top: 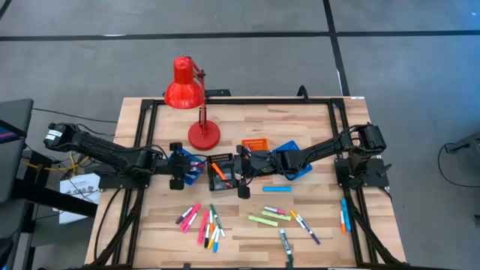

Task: Pick & Place Markers
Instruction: Put the left large blue highlighter pen into the black basket, then put the left large pink highlighter pen into the black basket

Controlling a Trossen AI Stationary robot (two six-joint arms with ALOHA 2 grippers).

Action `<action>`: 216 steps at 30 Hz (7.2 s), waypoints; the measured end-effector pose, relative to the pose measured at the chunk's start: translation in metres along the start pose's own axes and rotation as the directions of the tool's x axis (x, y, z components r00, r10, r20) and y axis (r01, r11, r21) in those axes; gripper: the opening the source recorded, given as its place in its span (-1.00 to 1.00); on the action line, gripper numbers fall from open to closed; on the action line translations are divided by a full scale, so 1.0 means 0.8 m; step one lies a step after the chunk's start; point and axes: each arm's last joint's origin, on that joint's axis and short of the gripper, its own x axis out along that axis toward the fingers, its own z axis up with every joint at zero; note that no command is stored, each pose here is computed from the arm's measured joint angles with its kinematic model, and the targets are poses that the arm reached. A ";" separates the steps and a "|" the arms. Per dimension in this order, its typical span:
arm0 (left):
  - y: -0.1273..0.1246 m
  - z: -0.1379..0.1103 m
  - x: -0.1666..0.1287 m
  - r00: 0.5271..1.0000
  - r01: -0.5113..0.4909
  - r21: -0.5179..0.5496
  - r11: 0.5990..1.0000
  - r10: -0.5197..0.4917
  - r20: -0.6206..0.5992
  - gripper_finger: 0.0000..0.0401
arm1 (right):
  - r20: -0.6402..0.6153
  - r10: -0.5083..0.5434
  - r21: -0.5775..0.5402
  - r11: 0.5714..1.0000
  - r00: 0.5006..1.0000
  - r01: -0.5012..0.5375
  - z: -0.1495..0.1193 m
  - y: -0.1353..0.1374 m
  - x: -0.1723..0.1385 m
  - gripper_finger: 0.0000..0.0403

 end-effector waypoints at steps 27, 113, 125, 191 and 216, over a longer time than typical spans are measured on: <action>-0.111 0.067 -0.046 0.833 0.549 -0.274 0.790 -0.488 0.262 -0.36 | -0.124 0.102 -0.008 0.995 0.987 -0.103 -0.014 0.041 -0.004 0.08; -0.061 0.094 -0.069 0.839 0.282 -0.283 0.916 -0.093 0.536 -0.36 | -0.187 -0.281 0.538 0.772 0.941 0.337 -0.003 -0.024 -0.001 -0.60; -0.061 0.095 -0.069 0.837 0.285 -0.285 0.915 -0.093 0.539 -0.36 | -0.157 -0.310 0.513 0.786 0.938 0.346 -0.042 -0.013 0.035 -0.64; -0.163 0.091 0.002 0.937 0.101 -0.550 0.829 -0.264 -0.227 -0.36 | -0.108 -0.246 0.027 0.968 0.963 0.251 0.083 -0.023 -0.075 -0.12; -0.080 0.136 -0.055 0.984 0.126 -0.732 0.670 0.007 0.176 -0.61 | -0.107 -0.219 0.018 0.975 0.970 0.223 0.083 -0.010 -0.076 -0.16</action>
